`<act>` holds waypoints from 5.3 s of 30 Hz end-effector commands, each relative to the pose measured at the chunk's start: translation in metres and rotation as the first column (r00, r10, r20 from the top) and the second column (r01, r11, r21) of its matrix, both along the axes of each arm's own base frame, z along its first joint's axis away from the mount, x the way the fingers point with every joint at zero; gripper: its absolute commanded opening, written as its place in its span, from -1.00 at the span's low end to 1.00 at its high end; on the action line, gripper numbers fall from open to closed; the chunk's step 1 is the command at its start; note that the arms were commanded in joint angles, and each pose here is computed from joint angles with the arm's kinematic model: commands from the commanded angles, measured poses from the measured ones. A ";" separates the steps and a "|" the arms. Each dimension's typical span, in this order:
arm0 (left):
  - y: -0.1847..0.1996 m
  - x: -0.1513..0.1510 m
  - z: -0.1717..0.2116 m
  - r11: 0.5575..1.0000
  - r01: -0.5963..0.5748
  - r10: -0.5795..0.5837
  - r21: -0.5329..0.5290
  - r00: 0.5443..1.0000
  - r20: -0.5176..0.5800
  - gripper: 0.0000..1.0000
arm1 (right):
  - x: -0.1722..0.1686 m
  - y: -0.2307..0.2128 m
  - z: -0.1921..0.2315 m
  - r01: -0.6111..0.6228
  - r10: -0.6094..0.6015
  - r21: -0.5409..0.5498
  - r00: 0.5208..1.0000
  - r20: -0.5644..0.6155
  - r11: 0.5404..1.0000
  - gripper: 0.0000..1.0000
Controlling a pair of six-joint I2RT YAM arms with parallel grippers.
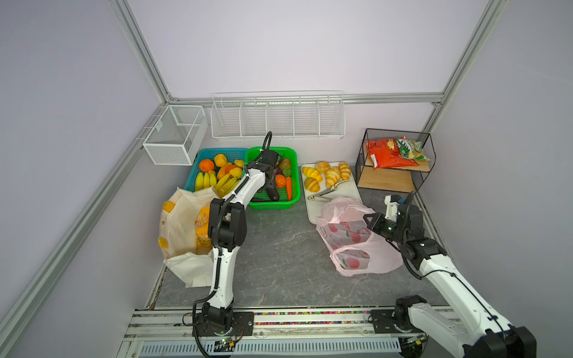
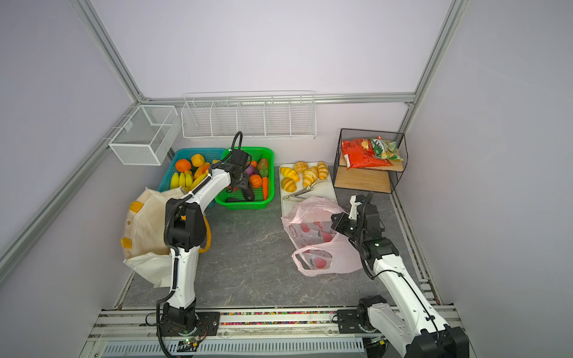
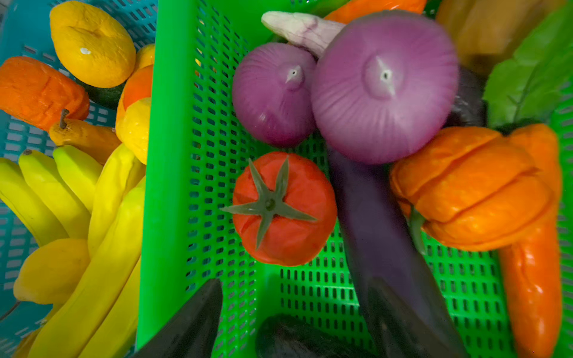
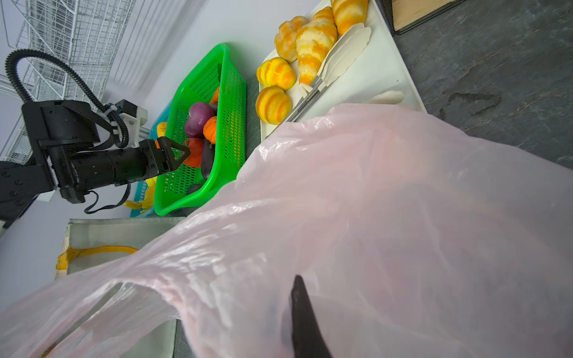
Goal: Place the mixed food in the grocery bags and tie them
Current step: 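Reach the left gripper into the green basket toward the red tomato, then grasp the red tomato with the left gripper and lift it, then carry the tomato over the pink bag and release it inside with the left gripper, then withdraw the left gripper from the pink bag while the right gripper holds the handle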
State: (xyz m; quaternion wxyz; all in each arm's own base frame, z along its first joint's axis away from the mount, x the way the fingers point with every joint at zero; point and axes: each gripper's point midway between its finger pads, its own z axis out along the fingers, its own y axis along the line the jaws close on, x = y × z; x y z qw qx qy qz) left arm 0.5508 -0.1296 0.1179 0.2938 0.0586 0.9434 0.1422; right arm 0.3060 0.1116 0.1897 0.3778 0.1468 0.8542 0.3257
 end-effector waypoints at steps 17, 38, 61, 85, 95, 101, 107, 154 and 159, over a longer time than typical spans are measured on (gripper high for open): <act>0.015 0.019 -0.044 0.999 0.022 -0.017 0.043 0.993 -0.118 0.65 | -0.002 0.004 0.014 -0.026 0.025 0.008 0.998 0.057 1.000 -0.87; 0.007 0.032 -0.054 0.998 0.051 -0.054 -0.028 0.993 -0.109 0.47 | -0.005 0.002 0.015 -0.019 0.019 0.001 0.998 0.056 1.000 -0.87; -0.031 -0.030 0.075 0.978 0.114 -0.089 -0.176 0.985 0.148 0.08 | 0.000 0.009 0.009 -0.026 0.027 -0.019 0.999 0.038 0.999 -0.87; -0.227 -0.370 0.078 0.338 0.576 -0.624 -0.745 0.729 0.281 -0.02 | 0.015 0.018 0.013 -0.015 0.014 0.049 1.000 0.025 0.999 -0.87; -0.275 -0.316 0.077 0.367 0.556 -0.482 -0.746 0.799 0.359 -0.04 | 0.002 0.032 0.020 -0.103 0.102 0.069 0.995 0.019 0.992 -0.87; -0.293 -0.301 0.025 0.421 0.481 -0.454 -0.769 0.846 0.281 0.22 | -0.004 0.042 0.021 -0.116 0.114 0.135 0.993 0.018 0.984 -0.87; -0.300 -0.299 0.012 0.418 0.463 -0.454 -0.782 0.852 0.262 0.48 | -0.006 0.041 0.011 -0.095 0.096 0.131 0.995 0.001 0.987 -0.87; -0.266 -0.338 0.024 0.298 0.398 -0.518 -0.868 0.831 0.203 -0.75 | -0.004 0.012 0.012 -0.102 0.104 -0.128 0.995 0.008 0.986 -0.87; -0.278 -0.367 0.091 0.092 0.456 -0.633 -0.885 0.713 0.301 -0.94 | -0.020 -0.003 0.033 -0.181 0.189 -0.336 0.982 -0.007 0.924 -0.87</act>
